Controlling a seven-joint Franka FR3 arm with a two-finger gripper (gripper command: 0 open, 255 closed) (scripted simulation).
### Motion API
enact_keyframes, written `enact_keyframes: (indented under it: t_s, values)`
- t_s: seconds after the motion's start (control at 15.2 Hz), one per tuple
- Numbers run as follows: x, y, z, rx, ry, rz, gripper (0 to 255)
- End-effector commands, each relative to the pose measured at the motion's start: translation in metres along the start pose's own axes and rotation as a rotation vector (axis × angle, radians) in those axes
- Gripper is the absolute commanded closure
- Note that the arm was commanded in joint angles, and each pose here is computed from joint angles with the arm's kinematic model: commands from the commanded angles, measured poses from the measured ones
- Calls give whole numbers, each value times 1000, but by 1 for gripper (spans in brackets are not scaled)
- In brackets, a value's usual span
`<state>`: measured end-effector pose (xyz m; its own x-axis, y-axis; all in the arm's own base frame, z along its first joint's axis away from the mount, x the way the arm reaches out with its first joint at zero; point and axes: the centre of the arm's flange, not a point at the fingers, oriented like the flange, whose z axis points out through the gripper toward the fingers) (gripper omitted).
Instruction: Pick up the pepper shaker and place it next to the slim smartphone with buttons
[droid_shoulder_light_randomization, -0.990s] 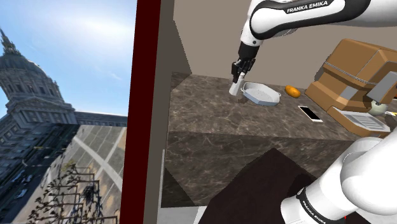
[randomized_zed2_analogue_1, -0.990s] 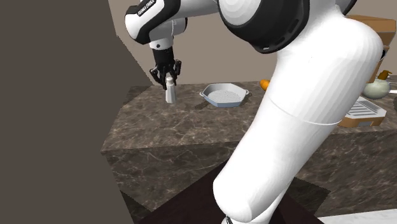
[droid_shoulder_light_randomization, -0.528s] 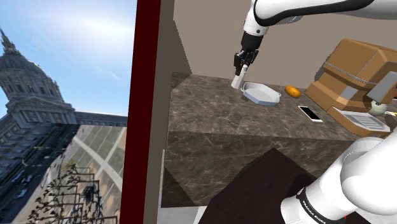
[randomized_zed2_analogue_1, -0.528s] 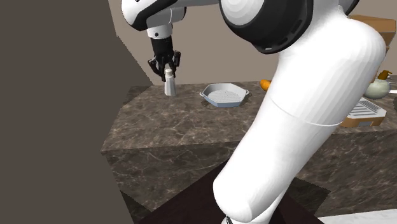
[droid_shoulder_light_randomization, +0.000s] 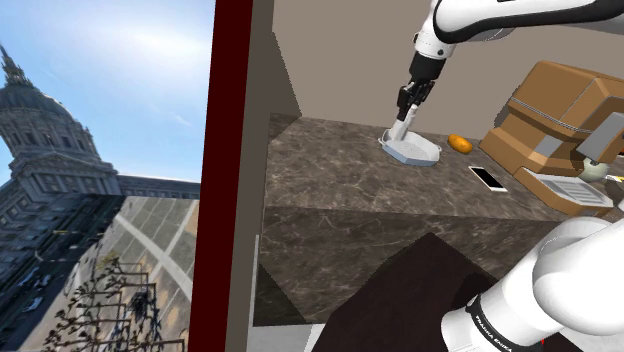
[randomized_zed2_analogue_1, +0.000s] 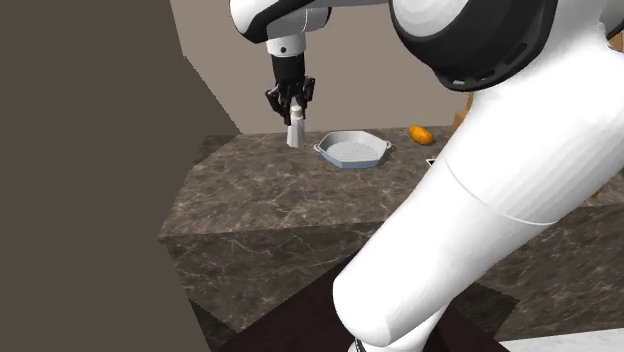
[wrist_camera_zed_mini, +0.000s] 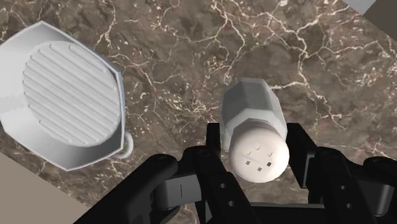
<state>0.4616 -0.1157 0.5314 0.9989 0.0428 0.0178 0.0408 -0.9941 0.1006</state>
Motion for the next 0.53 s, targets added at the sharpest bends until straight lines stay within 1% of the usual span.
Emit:
enact_keyframes:
  t_s: [0.0, 0.46]
  values:
    - [-17, 18, 3, 0, 0, -2, 255]
    - [-78, 87, 9, 0, 0, -2, 255]
